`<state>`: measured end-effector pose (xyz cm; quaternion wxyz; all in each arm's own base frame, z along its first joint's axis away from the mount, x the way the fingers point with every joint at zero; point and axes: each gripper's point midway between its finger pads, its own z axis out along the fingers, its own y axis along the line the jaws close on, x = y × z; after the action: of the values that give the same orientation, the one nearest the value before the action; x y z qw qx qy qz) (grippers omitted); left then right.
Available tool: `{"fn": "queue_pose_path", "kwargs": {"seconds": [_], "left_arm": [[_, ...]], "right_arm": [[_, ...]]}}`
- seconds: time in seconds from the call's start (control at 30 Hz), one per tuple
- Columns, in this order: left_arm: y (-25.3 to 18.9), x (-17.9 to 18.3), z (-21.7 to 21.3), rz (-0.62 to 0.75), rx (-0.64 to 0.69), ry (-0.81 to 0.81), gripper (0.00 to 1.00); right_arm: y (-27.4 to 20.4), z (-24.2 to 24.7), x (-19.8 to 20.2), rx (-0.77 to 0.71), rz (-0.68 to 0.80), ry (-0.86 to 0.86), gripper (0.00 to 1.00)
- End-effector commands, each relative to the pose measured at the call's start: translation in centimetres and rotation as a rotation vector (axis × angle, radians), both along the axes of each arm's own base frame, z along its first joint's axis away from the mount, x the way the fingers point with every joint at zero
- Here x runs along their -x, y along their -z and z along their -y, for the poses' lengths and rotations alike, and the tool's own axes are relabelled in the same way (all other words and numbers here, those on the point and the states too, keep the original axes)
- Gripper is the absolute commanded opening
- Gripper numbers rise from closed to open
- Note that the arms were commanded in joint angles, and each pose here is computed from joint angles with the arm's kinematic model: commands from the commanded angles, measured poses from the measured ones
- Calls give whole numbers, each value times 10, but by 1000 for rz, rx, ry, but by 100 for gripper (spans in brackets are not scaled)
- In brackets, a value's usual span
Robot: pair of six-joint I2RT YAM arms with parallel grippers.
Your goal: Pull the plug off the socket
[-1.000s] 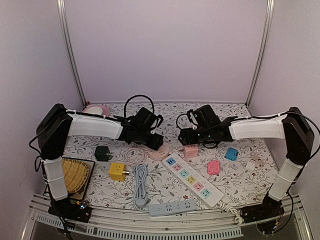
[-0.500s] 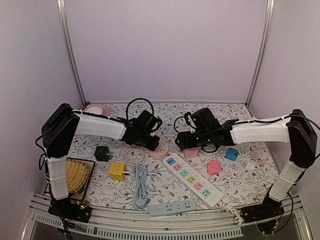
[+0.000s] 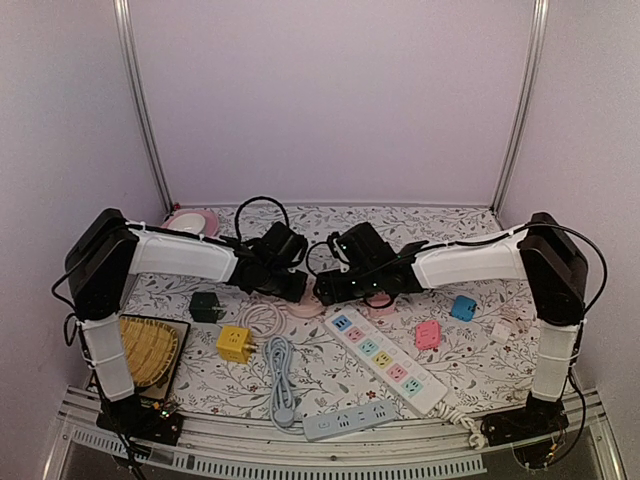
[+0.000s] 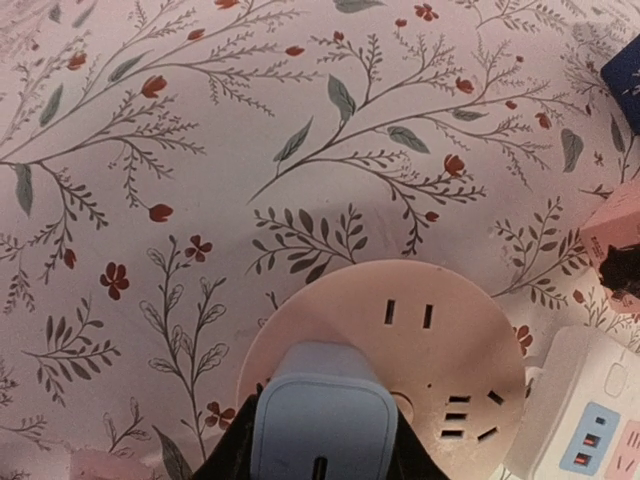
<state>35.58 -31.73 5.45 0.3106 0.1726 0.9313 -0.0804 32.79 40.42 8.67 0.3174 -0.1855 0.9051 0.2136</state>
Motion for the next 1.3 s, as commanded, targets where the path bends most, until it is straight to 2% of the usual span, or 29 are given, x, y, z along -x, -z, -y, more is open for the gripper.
{"fn": "queue_pose_path", "kwargs": {"seconds": [0.0, 0.27, 0.53, 0.93, 1.27], "left_arm": [[-24, 1, 2, 36, 76, -49, 1], [-38, 3, 2, 72, 167, -71, 0], [-31, 0, 6, 61, 174, -86, 0], [-22, -16, 12, 52, 165, -120, 0], [-47, -21, 12, 114, 239, -86, 0]], "right_arm": [[7, -17, -10, -8, 1, -9, 82], [22, -29, -9, -38, -50, -25, 82], [38, -35, -20, -34, -68, 2, 81], [83, -14, -46, 144, -50, 113, 81], [111, 3, -40, 233, -91, 131, 81]]}}
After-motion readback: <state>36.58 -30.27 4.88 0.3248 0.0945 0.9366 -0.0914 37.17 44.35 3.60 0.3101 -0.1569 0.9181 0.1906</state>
